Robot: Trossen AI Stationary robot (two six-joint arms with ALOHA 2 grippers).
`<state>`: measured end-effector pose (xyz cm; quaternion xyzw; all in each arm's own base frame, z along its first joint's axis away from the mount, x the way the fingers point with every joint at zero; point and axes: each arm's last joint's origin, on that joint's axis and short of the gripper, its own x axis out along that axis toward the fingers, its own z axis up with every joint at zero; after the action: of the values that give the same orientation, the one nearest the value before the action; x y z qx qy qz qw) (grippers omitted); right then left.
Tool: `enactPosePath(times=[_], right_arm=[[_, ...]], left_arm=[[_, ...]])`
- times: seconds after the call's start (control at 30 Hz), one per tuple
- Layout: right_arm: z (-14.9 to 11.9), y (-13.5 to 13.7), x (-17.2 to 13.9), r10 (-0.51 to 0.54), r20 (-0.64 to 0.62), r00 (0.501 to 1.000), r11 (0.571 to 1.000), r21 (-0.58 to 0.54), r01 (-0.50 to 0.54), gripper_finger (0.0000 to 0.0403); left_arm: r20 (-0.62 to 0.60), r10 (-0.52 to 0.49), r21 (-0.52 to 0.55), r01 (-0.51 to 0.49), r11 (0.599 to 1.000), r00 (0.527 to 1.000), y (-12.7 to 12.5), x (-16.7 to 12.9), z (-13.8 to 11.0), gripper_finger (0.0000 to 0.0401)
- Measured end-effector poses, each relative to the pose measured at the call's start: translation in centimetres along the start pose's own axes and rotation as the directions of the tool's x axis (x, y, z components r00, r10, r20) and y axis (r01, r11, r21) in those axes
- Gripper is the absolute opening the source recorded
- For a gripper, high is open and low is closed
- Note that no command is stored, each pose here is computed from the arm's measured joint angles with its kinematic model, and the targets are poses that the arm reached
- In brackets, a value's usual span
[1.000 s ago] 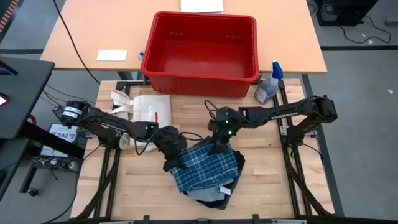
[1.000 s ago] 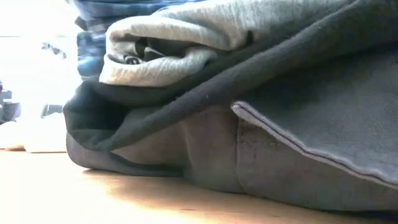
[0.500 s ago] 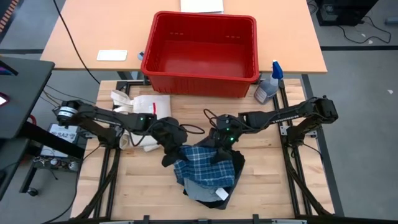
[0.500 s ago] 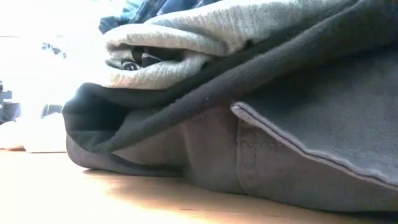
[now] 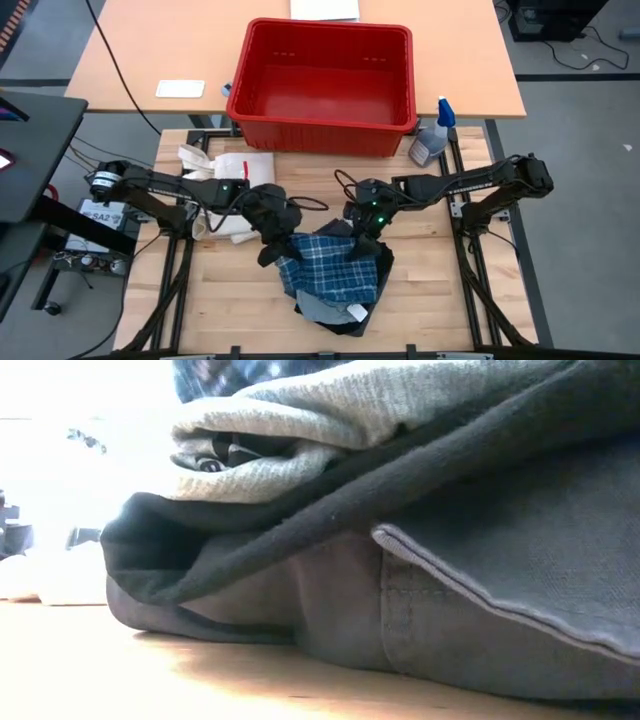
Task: Sort clothes
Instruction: Adjust the blue pants on top of the stacked clothes, then put the stack of clothes into the red bin
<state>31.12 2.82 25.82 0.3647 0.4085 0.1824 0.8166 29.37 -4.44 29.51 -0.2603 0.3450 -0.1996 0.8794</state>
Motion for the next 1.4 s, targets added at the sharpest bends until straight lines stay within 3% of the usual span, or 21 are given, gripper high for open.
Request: enactPosePath(times=[0.27, 0.4, 0.53, 0.7, 0.8, 0.93, 1.13, 1.23, 1.4], right_arm=[[-1.1, 1.9, -1.6, 0.095, -0.068, 0.993, 0.987, 0.133, -0.085, 0.0347], [-2.7, 1.8, -1.4, 0.016, -0.165, 0.986, 0.977, 0.213, 0.02, 0.0347], [-4.2, 1.0, -0.2, -0.107, -0.269, 0.957, 0.959, 0.225, 0.17, 0.0347], [-5.0, 0.8, 0.9, -0.147, -0.323, 0.935, 0.953, 0.208, 0.222, 0.0347], [-5.1, 1.2, 0.7, -0.192, -0.292, 0.937, 0.947, 0.194, 0.255, 0.0347], [-5.3, 1.9, 0.2, -0.243, -0.239, 0.94, 0.944, 0.165, 0.286, 0.0347], [-6.2, 1.9, 0.1, -0.313, -0.277, 0.908, 0.917, 0.16, 0.365, 0.0347], [-6.6, 2.1, -0.4, -0.355, -0.283, 0.891, 0.897, 0.165, 0.41, 0.0347], [-7.1, 3.3, -1.6, -0.373, -0.236, 0.897, 0.89, 0.181, 0.418, 0.0347]], left_arm=[[-0.007, -0.168, -0.051, 0.168, 0.985, 0.986, 0.0, 3.9, 0.3, 0.0043], [-0.119, -0.117, -0.161, 0.097, 0.982, 0.986, 2.2, 6.8, -1.1, 0.0043], [-0.208, -0.063, -0.241, 0.011, 0.97, 0.976, 4.2, 8.2, -2.2, 0.0043], [-0.237, -0.045, -0.269, -0.021, 0.963, 0.971, 4.9, 8.4, -2.5, 0.0049], [-0.227, -0.051, -0.262, -0.011, 0.965, 0.973, 4.4, 8.0, -2.3, 0.0081], [-0.191, -0.066, -0.242, 0.018, 0.97, 0.979, 3.8, 7.3, -1.8, 0.0155], [-0.183, -0.038, -0.258, -0.011, 0.966, 0.982, 4.4, 5.7, -1.2, 0.026], [-0.14, -0.02, -0.258, -0.017, 0.966, 0.99, 4.6, 4.4, -0.5, 0.0285], [-0.087, 0.054, -0.208, -0.071, 0.975, 0.995, 4.5, 1.9, 0.1, 0.0292]])
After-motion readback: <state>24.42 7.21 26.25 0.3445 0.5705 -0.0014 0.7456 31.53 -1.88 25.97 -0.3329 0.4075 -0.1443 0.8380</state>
